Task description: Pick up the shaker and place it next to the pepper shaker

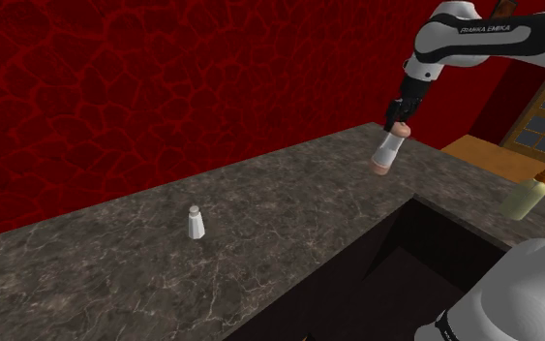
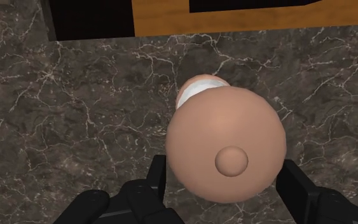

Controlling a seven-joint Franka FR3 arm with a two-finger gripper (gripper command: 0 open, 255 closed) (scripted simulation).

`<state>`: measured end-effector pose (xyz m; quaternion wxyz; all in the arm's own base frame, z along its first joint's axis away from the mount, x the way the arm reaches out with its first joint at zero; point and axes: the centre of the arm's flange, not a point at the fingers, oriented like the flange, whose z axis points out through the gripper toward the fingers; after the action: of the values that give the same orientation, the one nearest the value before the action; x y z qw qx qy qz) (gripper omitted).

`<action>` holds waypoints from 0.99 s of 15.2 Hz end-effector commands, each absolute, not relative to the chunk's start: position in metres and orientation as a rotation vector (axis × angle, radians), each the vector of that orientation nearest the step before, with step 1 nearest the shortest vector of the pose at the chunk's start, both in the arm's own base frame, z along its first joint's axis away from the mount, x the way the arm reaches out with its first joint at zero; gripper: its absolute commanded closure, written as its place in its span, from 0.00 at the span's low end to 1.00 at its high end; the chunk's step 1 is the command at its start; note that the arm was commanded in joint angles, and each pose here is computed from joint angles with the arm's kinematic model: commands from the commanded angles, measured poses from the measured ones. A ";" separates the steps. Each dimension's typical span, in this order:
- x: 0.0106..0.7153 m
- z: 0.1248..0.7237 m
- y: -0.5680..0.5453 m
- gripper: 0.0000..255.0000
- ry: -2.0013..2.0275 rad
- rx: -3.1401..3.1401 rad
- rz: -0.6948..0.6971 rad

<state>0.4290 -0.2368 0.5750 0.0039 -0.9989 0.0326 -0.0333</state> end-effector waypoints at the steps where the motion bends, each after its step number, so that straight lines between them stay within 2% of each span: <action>1: 0.429 0.586 -0.236 1.00 0.102 -3.130 -0.104; 15: 0.429 0.657 -0.236 1.00 0.102 -3.130 -0.104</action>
<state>0.4278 -0.2359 0.6541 0.0039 -0.9989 0.0326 -0.0335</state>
